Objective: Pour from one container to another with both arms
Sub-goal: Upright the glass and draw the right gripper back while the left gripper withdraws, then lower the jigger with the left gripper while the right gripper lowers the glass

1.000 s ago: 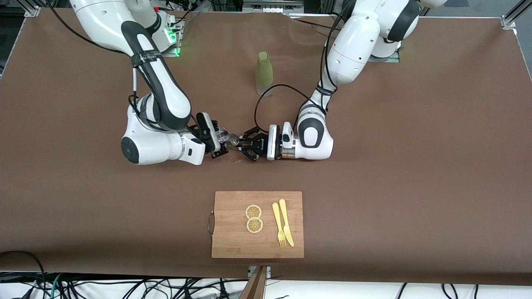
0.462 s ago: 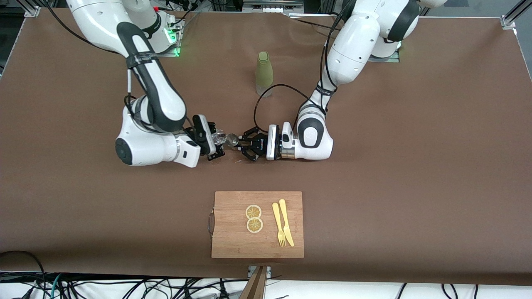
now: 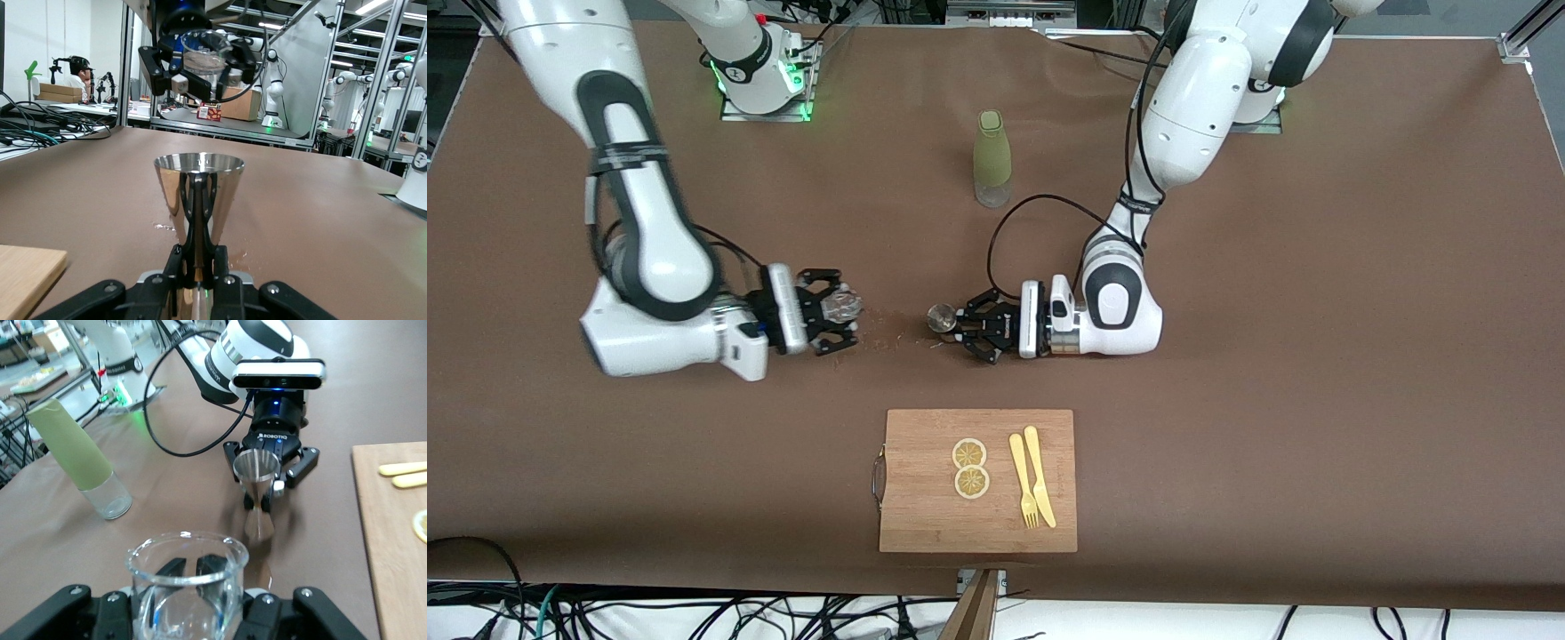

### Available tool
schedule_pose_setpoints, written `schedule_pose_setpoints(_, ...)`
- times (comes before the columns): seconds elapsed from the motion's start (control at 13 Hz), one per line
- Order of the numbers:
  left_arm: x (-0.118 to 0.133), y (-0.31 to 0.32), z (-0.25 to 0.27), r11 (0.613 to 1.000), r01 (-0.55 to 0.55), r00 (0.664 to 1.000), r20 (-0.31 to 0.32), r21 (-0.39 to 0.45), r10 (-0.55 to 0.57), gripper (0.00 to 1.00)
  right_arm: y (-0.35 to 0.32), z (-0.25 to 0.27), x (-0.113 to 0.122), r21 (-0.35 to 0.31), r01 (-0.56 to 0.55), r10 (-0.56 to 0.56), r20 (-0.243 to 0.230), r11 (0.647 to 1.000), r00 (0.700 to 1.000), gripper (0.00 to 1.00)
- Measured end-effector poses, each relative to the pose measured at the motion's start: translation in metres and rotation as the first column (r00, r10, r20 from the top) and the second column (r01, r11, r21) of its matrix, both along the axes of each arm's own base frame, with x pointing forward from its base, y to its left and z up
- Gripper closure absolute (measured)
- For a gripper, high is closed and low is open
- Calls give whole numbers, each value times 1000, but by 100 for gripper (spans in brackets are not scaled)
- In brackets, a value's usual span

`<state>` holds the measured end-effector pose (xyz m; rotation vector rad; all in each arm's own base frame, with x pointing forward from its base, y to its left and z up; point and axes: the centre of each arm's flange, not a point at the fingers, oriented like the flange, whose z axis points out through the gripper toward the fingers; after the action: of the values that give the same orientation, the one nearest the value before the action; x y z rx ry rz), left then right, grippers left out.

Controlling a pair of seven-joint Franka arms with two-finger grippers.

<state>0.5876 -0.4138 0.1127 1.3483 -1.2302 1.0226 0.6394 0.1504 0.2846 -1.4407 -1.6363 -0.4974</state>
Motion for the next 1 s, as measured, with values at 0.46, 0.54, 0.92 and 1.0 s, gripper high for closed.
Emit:
schedule_pose_setpoints(0.46,30,128,22,997,70,995,66,34,-72,79,-139,-83,-10,227,73,-74,-6,971,997,86)
schedule_pose_setpoints(0.54,31,156,21,996,83,994,73,26,-85,79,-157,-97,-15,249,84,-85,-7,965,996,86)
schedule_pose_setpoints(0.92,24,312,12,986,169,983,74,-16,-167,79,-208,-185,-50,364,100,-111,9,926,994,86)
schedule_pose_setpoints(1.0,22,346,12,985,174,982,74,-16,-173,79,-213,-201,-56,380,107,-120,10,919,993,86)
